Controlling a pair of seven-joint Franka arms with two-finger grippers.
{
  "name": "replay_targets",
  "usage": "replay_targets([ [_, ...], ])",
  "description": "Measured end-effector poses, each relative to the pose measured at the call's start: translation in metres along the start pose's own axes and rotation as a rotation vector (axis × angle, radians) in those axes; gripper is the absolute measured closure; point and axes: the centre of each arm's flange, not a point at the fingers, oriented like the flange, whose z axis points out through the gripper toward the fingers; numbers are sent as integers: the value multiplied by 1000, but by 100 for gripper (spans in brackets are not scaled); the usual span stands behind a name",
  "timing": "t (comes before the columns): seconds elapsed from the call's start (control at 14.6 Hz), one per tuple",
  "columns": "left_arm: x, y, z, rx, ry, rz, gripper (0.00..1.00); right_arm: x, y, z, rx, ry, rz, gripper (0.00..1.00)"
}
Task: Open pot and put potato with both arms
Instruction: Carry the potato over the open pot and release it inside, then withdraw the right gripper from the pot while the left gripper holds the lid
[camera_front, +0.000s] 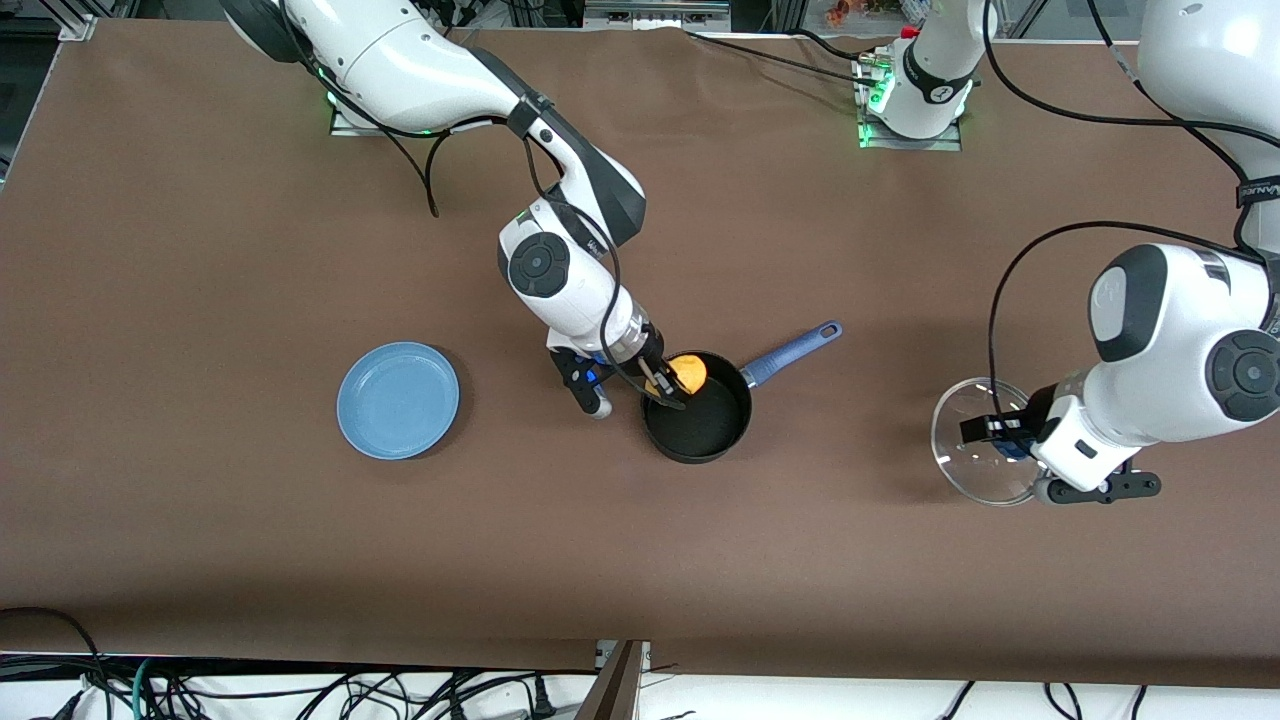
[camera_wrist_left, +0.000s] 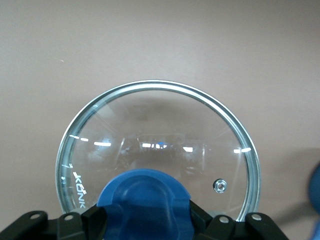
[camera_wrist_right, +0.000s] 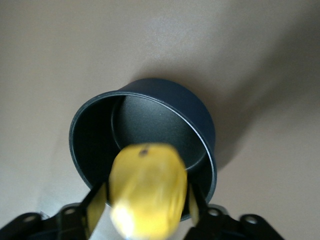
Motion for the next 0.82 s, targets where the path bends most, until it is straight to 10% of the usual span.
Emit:
replay_targets([
  [0.21, -13, 0, 24, 23, 9, 28, 52, 6, -7, -9, 19, 9, 5, 0],
  [0.82, -78, -5, 83, 23, 100, 48, 52, 116, -19, -108, -100, 55, -150, 0],
])
